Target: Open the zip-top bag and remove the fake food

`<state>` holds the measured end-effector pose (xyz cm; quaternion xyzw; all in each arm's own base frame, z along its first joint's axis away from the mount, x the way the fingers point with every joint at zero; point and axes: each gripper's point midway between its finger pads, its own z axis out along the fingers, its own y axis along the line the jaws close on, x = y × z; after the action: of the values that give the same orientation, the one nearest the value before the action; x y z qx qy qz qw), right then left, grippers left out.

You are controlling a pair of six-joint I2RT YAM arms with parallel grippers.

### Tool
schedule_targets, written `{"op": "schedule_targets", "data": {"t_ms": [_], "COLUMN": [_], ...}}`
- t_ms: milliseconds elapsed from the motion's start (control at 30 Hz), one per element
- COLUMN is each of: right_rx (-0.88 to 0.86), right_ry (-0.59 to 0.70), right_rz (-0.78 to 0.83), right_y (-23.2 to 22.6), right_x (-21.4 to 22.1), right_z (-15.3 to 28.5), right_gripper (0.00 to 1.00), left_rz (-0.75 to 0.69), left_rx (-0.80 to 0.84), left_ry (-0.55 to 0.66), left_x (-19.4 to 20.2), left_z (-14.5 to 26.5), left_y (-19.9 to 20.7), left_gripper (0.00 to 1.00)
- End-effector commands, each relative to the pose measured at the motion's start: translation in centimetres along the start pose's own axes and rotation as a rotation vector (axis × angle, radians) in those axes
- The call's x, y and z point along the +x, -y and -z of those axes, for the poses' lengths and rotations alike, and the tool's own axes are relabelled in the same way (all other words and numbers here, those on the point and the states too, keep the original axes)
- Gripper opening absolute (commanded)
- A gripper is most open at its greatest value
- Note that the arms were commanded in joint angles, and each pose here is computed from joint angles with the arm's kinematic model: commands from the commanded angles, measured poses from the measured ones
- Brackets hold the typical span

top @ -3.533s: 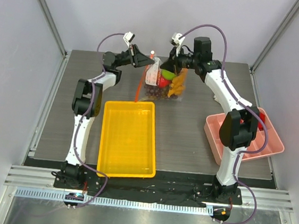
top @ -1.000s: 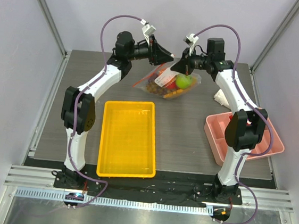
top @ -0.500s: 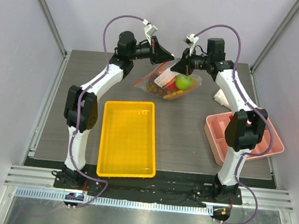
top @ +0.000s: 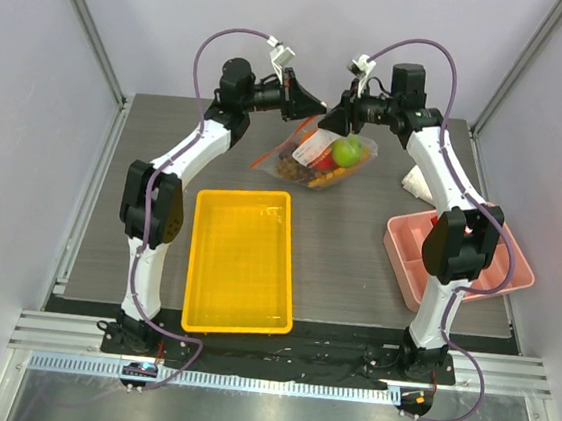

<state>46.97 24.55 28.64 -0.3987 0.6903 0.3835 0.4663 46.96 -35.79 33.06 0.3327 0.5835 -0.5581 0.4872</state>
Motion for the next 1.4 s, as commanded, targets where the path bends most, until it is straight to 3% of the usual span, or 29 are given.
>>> {"op": "schedule_targets", "data": {"t_ms": [0, 33, 100, 133, 267, 400, 433, 500, 733, 867, 967, 1167, 1200, 1300, 1333, 1367], "right_rx": [-0.027, -0.032, -0.019, -0.003, 0.173, 0.295, 0.323, 0.366, 0.360, 0.358, 0.361, 0.333, 0.317, 0.234, 0.215, 0.194], "right_ry": [0.056, 0.054, 0.058, 0.055, 0.048, 0.123, 0.151, 0.170, 0.291, 0.322, 0.333, 0.344, 0.358, 0.339, 0.333, 0.330], "right_rz": [0.069, 0.067, 0.069, 0.063, 0.060, 0.018, 0.024, -0.007, -0.009, -0.022, -0.021, -0.018, -0.002, 0.012, 0.013, 0.019], "right_y": [-0.7, -0.6, -0.2, 0.2, 3.0, 5.5, 6.1, 7.3, 7.7, 7.8, 8.0, 7.8, 7.6, 6.2, 6.0, 5.5], "right_x": [-3.0, -2.9, -3.2, -3.2, -2.9, -3.8, -4.4, -4.5, -6.9, -7.4, -7.6, -7.9, -8.2, -7.7, -7.4, -7.3], "right_z": [-0.5, -0.7, -0.9, -1.0, -0.4, 1.3, 1.7, 2.6, 4.0, 4.7, 5.1, 4.9, 4.9, 4.3, 4.2, 4.0], "right_gripper": [0.43, 0.34, 0.03, 0.01, 0.01, 0.01, 0.01, 0.02, 0.01, 0.01, 0.01, 0.01, 0.01, 0.01, 0.01, 0.01], "left_rz": [-0.080, -0.076, -0.068, -0.068, -0.089, -0.063, -0.007, 0.044, 0.157, 0.189, 0.207, 0.196, 0.199, 0.187, 0.171, 0.149], "left_rx": [0.067, 0.070, 0.070, 0.068, 0.011, -0.177, -0.219, -0.255, -0.502, -0.569, -0.611, -0.537, -0.517, -0.449, -0.446, -0.447], "left_ry": [0.041, 0.037, 0.032, 0.033, 0.019, -0.028, -0.056, -0.047, -0.204, -0.219, -0.224, -0.151, -0.153, -0.132, -0.119, -0.105], "left_x": [-3.3, -3.2, -2.8, -2.9, -2.3, 0.1, 2.6, 3.3, 12.3, 14.8, 15.8, 15.0, 15.3, 13.8, 12.8, 11.7], "left_z": [0.0, -0.1, -0.3, -0.2, 0.3, 2.3, 3.7, 5.4, 11.5, 13.8, 15.1, 15.2, 15.2, 14.5, 14.3, 14.2], "left_y": [2.6, 2.6, 2.5, 2.6, 1.7, -1.0, -2.3, -2.3, -3.8, -4.1, -3.8, -0.4, 0.1, 1.7, 1.9, 2.2], "left_gripper": [0.00, 0.00, 0.00, 0.00, 0.00, 0.00, 0.00, 0.00, 0.00, 0.00, 0.00, 0.01, 0.03, 0.33, 0.62, 0.70]}}
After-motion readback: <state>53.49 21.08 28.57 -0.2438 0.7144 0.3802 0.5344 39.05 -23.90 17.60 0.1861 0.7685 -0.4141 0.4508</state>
